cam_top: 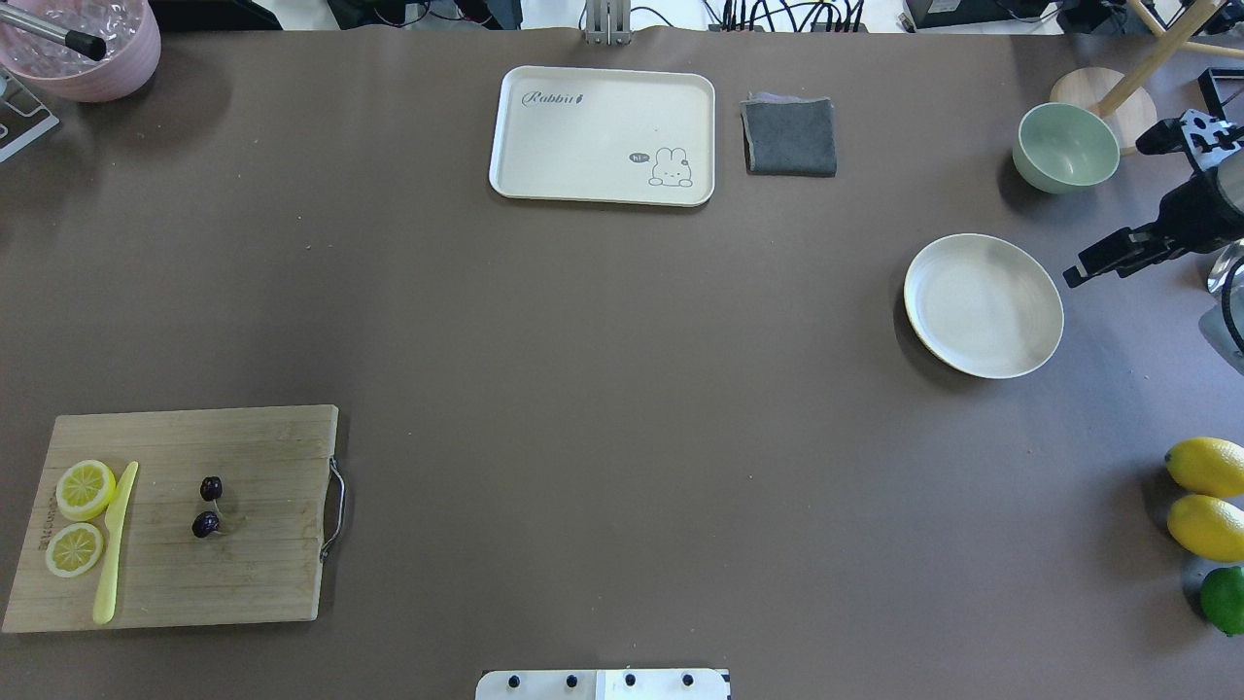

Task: Place red cherry on plate
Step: 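Reach the right gripper to the rim of the white plate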

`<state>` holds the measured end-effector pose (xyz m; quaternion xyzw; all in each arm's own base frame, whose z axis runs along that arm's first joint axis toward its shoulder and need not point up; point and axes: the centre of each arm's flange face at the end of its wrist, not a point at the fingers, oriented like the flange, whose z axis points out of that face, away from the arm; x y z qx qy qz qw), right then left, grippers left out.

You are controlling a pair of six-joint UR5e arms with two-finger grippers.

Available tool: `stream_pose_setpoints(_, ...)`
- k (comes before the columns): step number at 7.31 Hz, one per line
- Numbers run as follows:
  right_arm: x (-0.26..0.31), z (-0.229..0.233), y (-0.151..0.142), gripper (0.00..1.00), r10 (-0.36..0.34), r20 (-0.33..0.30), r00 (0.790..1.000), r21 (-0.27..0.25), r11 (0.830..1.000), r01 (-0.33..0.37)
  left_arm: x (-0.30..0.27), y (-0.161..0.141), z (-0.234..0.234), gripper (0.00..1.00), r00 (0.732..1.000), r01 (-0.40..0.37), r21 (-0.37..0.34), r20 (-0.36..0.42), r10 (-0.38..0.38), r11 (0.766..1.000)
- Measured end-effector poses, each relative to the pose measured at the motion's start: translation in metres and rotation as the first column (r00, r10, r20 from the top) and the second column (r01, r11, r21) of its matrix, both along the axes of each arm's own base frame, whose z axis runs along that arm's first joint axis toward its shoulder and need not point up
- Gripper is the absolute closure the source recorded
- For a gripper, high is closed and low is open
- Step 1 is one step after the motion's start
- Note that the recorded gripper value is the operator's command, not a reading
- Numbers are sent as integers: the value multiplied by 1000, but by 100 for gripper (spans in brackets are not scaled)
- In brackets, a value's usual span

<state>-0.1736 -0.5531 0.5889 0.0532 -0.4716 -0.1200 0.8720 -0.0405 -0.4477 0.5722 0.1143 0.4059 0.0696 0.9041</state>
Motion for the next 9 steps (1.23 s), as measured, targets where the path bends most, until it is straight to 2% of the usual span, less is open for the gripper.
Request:
stream_pose_setpoints(1, -12, 1, -2, 17, -18, 2, 1000, -8, 1000, 18, 2, -1, 2, 2, 1000, -4, -2, 0, 4, 1000)
stream_pose_setpoints(4, -27, 17, 0, 45, -43, -9, 999, -38, 998, 43, 5, -1, 5, 2, 1000, -11, 0, 0, 11, 1000)
stream_pose_setpoints(6, -31, 20, 0, 52, -48, -14, 999, -44, 998, 47, 5, -2, 4, 2, 1000, -12, 6, 0, 12, 1000)
stream_pose_setpoints(7, -34, 21, 1, 63, -53, -15, 998, -47, 998, 52, 5, -2, 4, 2, 1000, -12, 7, 0, 12, 1000)
stream_pose_setpoints(9, -38, 23, -1, 100, -60, -14, 998, -53, 997, 59, 5, -1, 5, 2, 1000, -12, 7, 0, 12, 1000)
